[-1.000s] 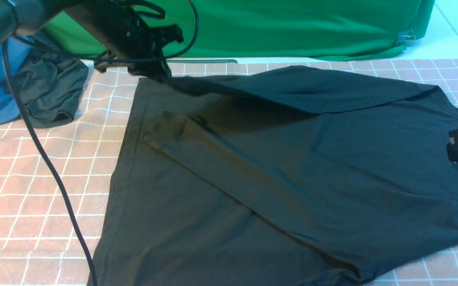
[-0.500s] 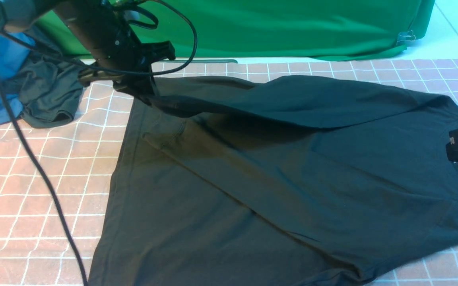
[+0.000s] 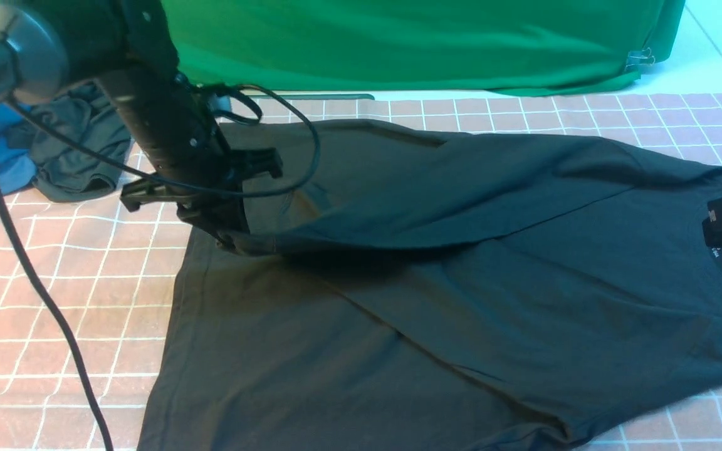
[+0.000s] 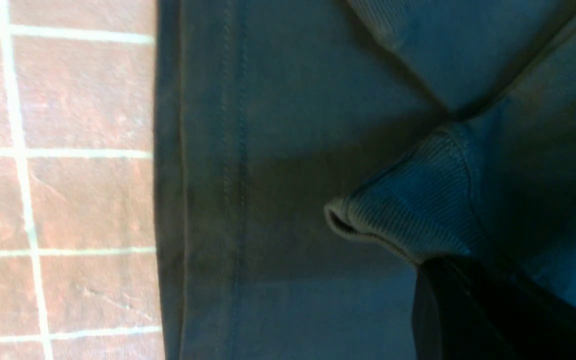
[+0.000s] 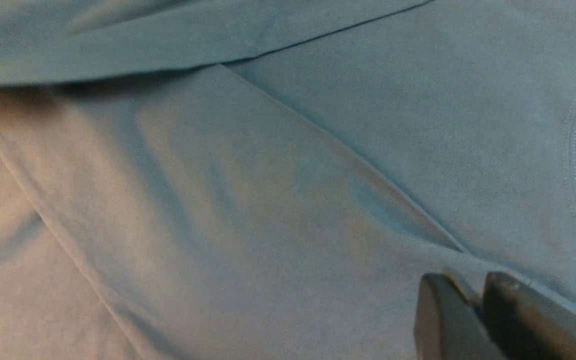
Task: Fold a long-sleeved shirt over a pink coffee tablecloth.
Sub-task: 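Fold the left side of the dark shirt inward over its body with the left gripper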
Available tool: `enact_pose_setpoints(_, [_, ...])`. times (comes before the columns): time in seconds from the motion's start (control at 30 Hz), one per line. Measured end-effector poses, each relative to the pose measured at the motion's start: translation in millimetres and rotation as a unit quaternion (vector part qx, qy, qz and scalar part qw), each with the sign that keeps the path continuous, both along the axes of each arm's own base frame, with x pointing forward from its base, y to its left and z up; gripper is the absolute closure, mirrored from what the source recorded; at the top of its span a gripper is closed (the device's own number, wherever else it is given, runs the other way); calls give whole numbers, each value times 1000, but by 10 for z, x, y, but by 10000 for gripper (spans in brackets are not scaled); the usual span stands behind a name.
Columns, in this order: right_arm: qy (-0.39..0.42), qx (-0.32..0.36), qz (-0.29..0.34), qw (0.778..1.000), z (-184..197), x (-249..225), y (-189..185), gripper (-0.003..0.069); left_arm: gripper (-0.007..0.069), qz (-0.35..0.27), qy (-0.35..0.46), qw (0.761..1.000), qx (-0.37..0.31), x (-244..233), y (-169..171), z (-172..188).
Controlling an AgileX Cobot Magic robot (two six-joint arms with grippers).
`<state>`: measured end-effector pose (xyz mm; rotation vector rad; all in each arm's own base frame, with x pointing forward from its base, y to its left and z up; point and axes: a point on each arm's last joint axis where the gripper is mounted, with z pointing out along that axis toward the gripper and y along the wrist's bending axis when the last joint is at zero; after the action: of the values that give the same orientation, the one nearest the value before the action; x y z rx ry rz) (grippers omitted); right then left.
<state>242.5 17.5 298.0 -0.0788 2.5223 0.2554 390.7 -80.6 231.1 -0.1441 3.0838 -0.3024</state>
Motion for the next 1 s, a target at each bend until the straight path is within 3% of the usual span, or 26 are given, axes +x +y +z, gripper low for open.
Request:
enact_pose_setpoints(0.23, [0,0,0,1000,0,0,0,515,578,10,-17,997,70,-31,-8,61])
enact_pose_setpoints(0.7, [-21,-4,-6,1000,21,33,-12,496,566,13,-4,998,57,-114,-26,43])
enact_pose_setpoints(0.83, [-44,-22,-17,999,41,69,-53,492,487,10,-6,998,67,-110,-8,42])
enact_pose_setpoints(1.0, [-42,-28,-94,994,7,141,-342,483,283,5,-11,996,89,-103,31,41])
